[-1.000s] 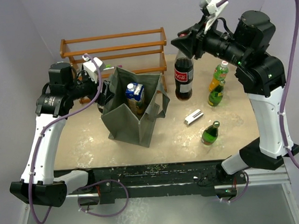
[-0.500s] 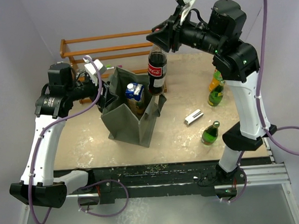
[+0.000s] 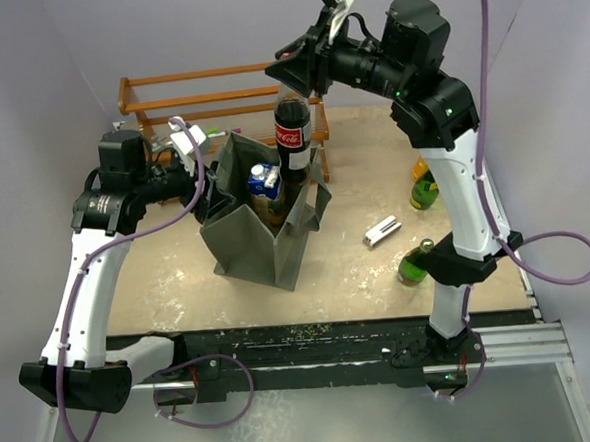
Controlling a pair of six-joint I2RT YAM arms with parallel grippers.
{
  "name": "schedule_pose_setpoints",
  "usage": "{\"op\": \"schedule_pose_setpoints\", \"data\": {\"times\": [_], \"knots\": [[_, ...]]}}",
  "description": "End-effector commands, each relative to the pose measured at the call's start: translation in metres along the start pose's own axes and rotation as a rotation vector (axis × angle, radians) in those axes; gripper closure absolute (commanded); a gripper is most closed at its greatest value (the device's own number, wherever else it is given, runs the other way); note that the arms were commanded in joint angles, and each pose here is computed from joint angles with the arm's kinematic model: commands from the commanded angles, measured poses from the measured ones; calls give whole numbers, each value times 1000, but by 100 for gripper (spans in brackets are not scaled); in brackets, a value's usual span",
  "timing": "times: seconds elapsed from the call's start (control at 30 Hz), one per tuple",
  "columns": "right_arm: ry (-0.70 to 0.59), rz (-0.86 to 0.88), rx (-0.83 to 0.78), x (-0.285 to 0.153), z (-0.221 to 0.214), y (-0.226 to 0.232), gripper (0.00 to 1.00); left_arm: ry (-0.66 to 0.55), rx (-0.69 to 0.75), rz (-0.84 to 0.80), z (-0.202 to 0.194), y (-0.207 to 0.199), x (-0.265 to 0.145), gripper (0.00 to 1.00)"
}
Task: Place the beverage into the canvas bag
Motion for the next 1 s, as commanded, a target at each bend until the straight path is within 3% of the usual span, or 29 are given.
{"op": "schedule_pose_setpoints", "data": {"times": [0.0,0.43,0.73,0.97], "knots": [[-354,49,-147,-18,79,22,100,-19,46,6,1,-1,-2,17],[-248,64,-100,8,47,19,100,0,18,24,-11,3,5,19],[-244,106,-77,-8,52,31,100,8,21,43,-15,5,6,23],[-171,120,-86,-12,36,32,100,11,-19,64,-14,12,11,29]]}}
Point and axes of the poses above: each gripper's point midway between its finger pads, its own x axis out along the fingers, its own y axis along the line the jaws close on, z = x × y, the point moved 7 cm from there along -x, back along the fingers, and after that the axes turned 6 degrees about x, right-handed, at the moved point
